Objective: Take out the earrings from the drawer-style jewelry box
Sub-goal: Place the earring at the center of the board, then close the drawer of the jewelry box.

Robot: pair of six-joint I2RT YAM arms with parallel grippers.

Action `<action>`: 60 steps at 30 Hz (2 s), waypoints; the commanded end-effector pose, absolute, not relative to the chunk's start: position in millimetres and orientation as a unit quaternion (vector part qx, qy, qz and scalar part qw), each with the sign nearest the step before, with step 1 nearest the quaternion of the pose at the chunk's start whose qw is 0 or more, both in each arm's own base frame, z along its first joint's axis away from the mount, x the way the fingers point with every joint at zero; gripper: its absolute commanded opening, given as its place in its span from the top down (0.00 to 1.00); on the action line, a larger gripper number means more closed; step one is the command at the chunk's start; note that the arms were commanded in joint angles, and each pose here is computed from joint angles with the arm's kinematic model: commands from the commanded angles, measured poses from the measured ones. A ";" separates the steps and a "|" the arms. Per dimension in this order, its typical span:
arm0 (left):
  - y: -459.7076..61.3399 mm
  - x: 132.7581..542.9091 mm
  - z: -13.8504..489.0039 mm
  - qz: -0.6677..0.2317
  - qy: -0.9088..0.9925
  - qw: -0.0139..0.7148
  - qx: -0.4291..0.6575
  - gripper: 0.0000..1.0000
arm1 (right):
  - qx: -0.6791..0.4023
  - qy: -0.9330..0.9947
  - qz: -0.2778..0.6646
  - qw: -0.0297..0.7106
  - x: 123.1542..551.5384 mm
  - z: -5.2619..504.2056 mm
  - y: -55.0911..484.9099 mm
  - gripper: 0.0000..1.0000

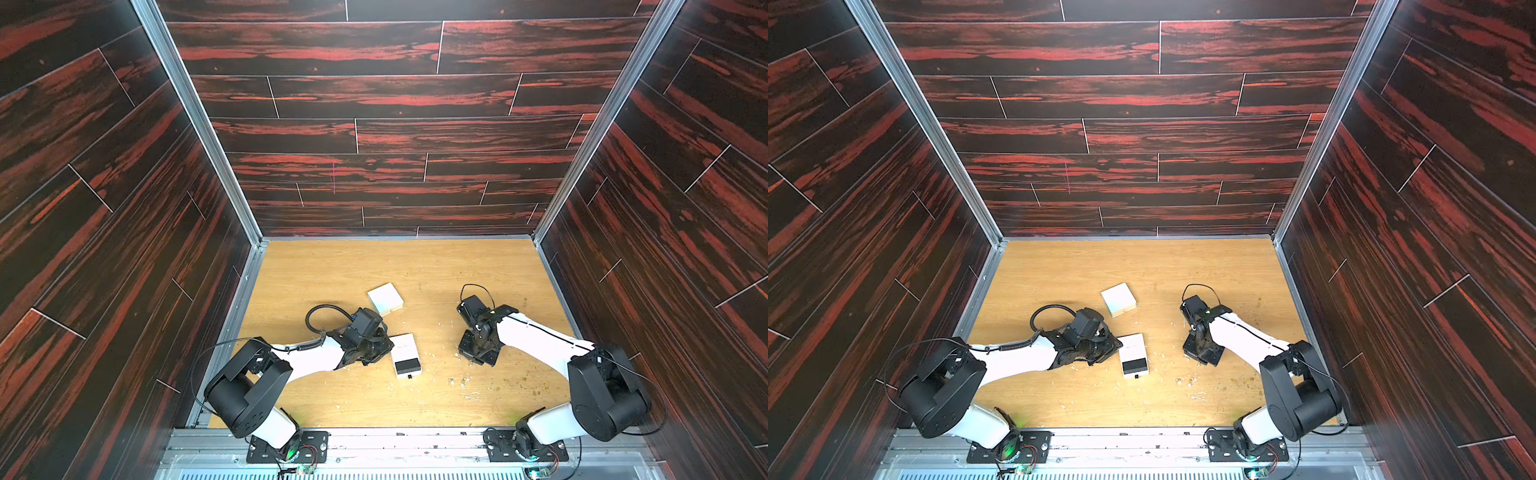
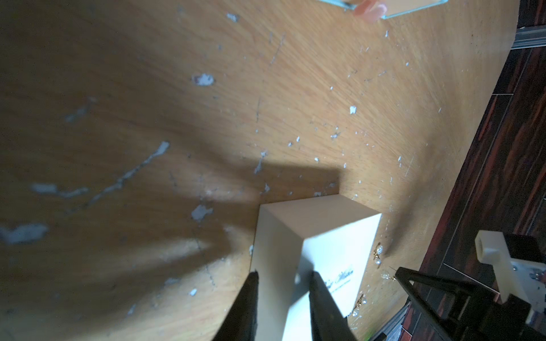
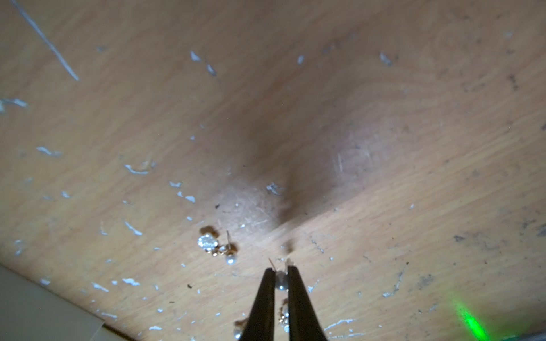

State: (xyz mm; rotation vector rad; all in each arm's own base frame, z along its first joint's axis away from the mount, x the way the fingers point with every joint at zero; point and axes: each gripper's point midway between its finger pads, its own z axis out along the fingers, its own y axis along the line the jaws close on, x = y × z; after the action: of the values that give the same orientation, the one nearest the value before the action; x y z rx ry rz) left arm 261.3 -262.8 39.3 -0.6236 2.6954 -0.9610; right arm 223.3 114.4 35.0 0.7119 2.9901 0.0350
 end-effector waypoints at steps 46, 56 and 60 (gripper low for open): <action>-246.2 249.4 15.1 -0.273 0.932 0.088 -0.223 0.68 | 0.072 0.988 0.136 -0.004 165.2 54.5 276.7 0.67; -247.0 249.4 15.5 -0.274 0.931 0.088 -0.223 0.68 | 0.088 0.990 0.111 -0.011 167.3 35.4 274.5 0.67; -247.4 248.7 15.0 -0.274 0.932 0.086 -0.222 0.68 | 0.086 0.990 0.114 -0.008 168.7 38.6 276.7 0.66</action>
State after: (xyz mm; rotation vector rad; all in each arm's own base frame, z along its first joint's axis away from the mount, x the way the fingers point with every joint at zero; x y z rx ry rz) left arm 261.4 -263.1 39.3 -0.6246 2.6966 -0.9602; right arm 170.0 277.9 42.0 0.2563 3.1193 0.3841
